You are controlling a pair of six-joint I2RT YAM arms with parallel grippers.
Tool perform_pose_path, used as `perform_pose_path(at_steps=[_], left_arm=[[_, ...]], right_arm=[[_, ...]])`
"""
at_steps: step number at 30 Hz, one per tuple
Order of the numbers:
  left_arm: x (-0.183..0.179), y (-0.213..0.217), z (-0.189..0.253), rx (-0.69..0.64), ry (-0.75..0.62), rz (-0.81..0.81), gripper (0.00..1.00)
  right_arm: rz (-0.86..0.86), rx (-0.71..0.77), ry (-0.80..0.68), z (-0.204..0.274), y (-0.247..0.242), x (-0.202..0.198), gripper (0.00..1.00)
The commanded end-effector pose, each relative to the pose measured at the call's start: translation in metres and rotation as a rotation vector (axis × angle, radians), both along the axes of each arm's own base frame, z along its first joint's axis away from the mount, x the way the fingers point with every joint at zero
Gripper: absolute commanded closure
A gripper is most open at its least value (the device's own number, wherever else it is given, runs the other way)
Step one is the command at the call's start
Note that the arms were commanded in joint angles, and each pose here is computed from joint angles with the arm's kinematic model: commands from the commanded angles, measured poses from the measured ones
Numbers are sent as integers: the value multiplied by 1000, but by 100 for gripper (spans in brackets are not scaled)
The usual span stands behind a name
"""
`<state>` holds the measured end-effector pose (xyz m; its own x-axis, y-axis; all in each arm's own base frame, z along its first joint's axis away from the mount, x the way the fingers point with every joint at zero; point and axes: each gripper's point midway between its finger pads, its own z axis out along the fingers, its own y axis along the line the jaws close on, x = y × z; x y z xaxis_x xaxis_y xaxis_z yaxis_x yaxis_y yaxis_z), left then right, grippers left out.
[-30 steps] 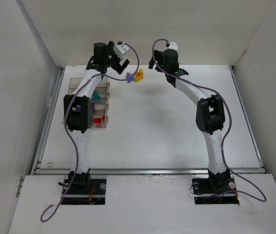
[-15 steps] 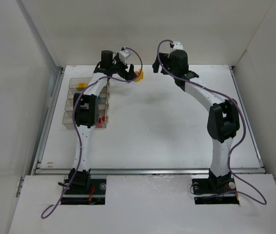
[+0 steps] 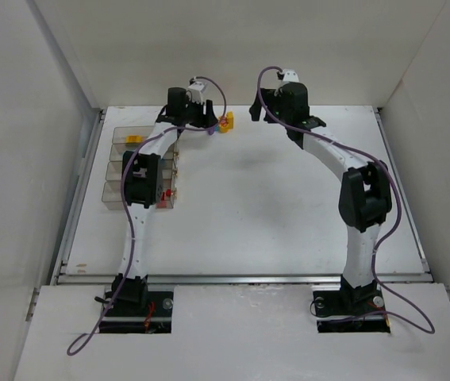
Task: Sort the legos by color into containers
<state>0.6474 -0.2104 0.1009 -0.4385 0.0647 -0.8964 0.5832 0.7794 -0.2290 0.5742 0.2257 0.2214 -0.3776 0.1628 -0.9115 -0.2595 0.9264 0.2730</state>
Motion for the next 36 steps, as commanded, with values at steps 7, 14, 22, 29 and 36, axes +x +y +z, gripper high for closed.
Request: perform_pose_path(at_steps=[7,14,22,29,36], left_arm=[[-12,-11,-5,29,106,97,50],[-17,-2,-14,37,193,215,52],[-15,-4,-21,57,198,267,53],[-12,-19,-19,53,146,227,53],[-7,-14,-21,87,138,283,55]], right_arm=[[15,23,-73,34,-2,3,7],[15,23,-73,33,-2,5,7],[20,-3,-54,23,-4,0,7],[24,-15,-34,13,-10,-3,7],[13,-13,-33,14,-20,-2,7]])
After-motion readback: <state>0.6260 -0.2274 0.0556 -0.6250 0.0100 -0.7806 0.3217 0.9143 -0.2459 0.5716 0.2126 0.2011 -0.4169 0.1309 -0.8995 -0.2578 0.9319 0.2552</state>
